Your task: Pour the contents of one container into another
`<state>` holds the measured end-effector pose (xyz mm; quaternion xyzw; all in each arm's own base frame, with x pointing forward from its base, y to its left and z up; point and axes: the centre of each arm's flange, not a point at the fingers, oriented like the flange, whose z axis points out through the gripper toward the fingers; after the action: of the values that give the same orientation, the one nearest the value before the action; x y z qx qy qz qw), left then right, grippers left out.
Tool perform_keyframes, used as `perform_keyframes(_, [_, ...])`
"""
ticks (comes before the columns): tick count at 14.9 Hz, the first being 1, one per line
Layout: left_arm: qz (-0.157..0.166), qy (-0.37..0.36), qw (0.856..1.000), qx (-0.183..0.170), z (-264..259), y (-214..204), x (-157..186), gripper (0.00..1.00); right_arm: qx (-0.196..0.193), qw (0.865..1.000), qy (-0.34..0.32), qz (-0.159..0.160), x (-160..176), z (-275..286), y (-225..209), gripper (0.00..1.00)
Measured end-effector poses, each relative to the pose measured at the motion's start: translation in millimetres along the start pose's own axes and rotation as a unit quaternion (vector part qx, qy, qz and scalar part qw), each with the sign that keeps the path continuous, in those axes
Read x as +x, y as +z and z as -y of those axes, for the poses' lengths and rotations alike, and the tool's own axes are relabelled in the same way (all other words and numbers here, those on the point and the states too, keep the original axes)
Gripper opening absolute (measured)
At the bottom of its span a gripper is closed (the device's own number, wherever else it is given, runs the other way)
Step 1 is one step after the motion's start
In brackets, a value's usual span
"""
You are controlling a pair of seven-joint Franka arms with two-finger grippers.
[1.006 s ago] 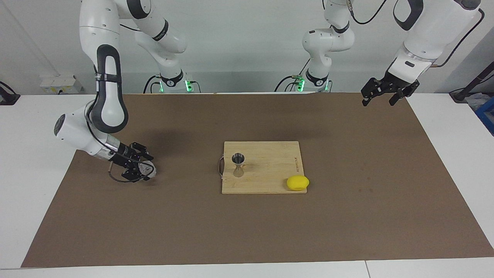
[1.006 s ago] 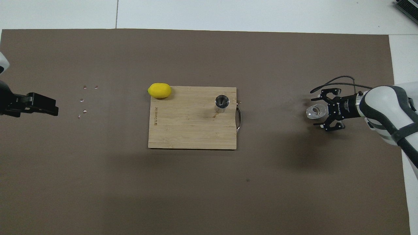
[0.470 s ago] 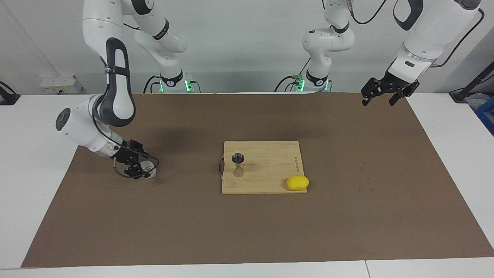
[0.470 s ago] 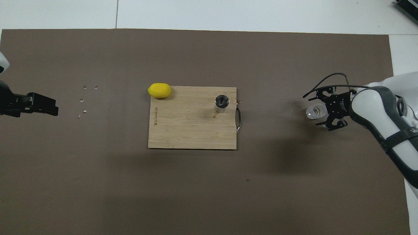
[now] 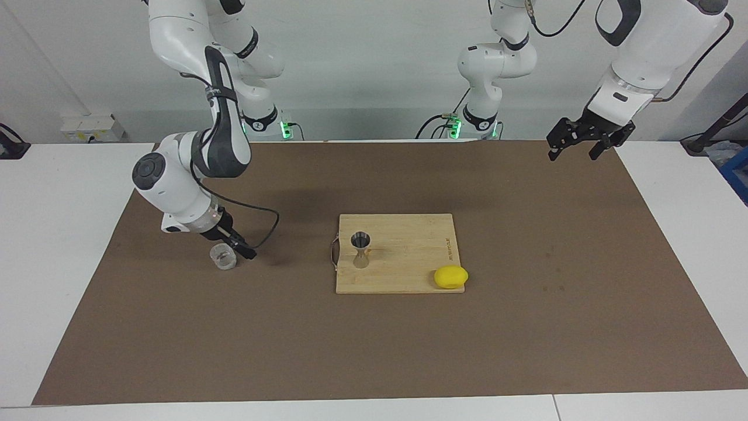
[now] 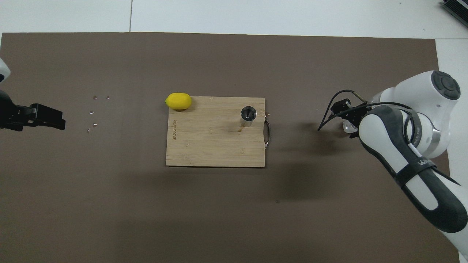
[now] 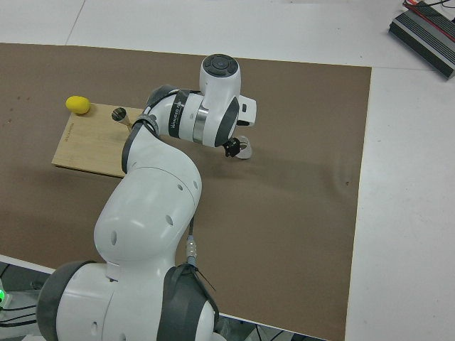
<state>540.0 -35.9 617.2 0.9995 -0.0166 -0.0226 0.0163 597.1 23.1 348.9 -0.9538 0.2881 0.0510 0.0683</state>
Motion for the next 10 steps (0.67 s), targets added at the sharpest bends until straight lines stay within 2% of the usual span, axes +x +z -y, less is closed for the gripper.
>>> perform_keyframes(4, [0.000, 0.000, 1.000, 0.000, 0, 0, 0, 1.00, -0.050, 0.988, -0.136, -0.054, -11, 13, -47, 1.00])
perform_keyframes(8, [0.000, 0.000, 1.000, 0.000, 0, 0, 0, 1.00, -0.049, 0.977, -0.180, -0.099, -20, 25, -131, 1.00])
perform_keyframes(10, [0.000, 0.000, 1.000, 0.000, 0, 0, 0, 1.00, -0.046, 0.975, -0.188, -0.111, -30, 27, -173, 1.00])
